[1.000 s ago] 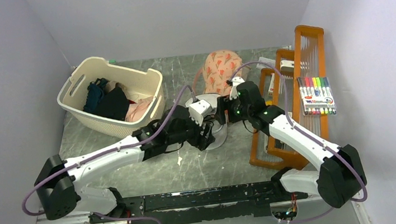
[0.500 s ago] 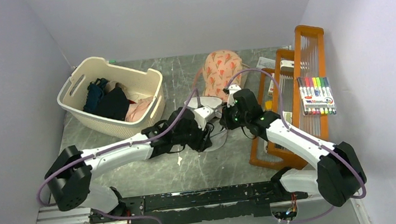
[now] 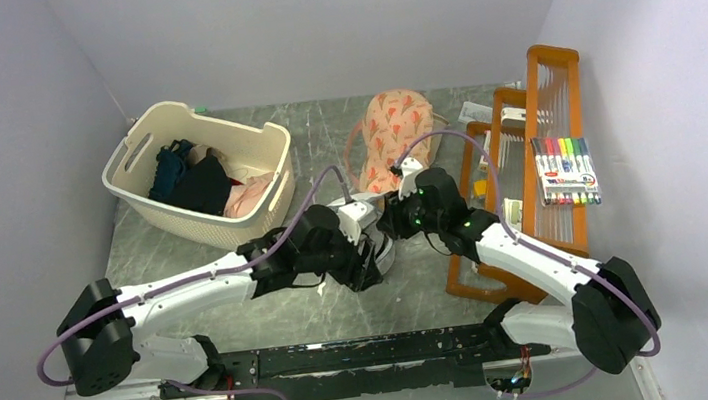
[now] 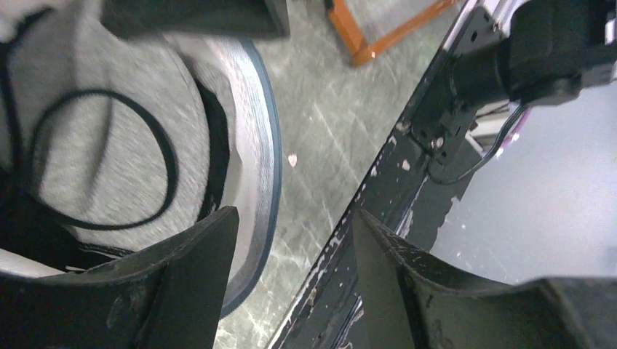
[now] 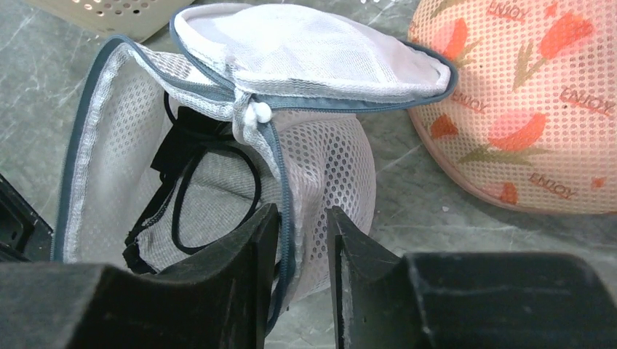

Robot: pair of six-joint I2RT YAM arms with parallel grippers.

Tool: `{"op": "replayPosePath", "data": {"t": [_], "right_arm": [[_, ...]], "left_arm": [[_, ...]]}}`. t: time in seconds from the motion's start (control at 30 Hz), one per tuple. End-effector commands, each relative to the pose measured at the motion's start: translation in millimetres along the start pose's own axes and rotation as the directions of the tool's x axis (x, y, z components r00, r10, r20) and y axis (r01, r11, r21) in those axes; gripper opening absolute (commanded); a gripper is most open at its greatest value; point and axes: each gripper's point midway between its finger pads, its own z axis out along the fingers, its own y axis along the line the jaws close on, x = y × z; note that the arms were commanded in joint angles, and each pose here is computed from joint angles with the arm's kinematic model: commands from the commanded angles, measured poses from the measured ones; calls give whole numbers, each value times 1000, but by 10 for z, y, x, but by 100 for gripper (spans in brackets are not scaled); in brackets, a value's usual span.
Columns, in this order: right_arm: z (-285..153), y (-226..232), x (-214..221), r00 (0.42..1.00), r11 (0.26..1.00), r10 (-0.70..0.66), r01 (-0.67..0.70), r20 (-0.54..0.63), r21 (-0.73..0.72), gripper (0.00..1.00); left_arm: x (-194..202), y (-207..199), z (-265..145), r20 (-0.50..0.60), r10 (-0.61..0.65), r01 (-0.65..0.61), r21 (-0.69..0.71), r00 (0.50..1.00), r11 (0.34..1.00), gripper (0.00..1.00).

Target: Unzip the laundry bag and remove the bra

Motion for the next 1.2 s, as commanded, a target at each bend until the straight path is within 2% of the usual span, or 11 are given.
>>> {"op": "replayPosePath", "data": {"t": [0.0, 0.17, 0.3, 0.37, 0.47, 0.53, 0.63, 0.7, 0.9, 1.17], "right_arm": [[-94, 32, -47, 1000, 1000, 15, -15, -6, 11, 32], [-191, 82, 4, 999, 999, 38, -37, 22, -10, 43], [-239, 30, 50, 996, 997, 73, -74, 51, 17, 45], [-245, 83, 38, 994, 996, 86, -85, 72, -14, 44], [-213, 109, 72, 992, 994, 108, -106, 59, -30, 37], [-195, 140, 92, 993, 993, 110, -108, 40, -46, 23], [-213, 178, 79, 994, 994, 90, -86, 55, -73, 9], [-236, 186, 43, 994, 994, 78, -72, 76, -79, 0], [-239, 123, 31, 991, 995, 92, -89, 93, -42, 0], [-269, 115, 81, 983, 990, 137, -132, 122, -47, 0]], "left_arm": [[-461, 23, -85, 105, 49, -39, -91, 993, 995, 72], [-899, 128, -81, 225, 81, -37, -195, 971, 980, 75], [-990, 240, -33, 258, 80, -12, -254, 963, 967, 75], [-951, 291, 3, 261, 77, -5, -267, 962, 964, 75], [-889, 341, 42, 252, 77, -5, -276, 965, 961, 75], [-863, 368, 69, 244, 72, 0, -283, 967, 959, 74], [-824, 452, 127, 237, 47, 28, -302, 970, 953, 62], [-816, 487, 165, 241, 35, 42, -308, 970, 950, 58], [-837, 696, 215, 265, -6, 107, -371, 964, 922, 49], [-799, 726, 441, 227, -30, 108, -342, 973, 933, 59]]}}
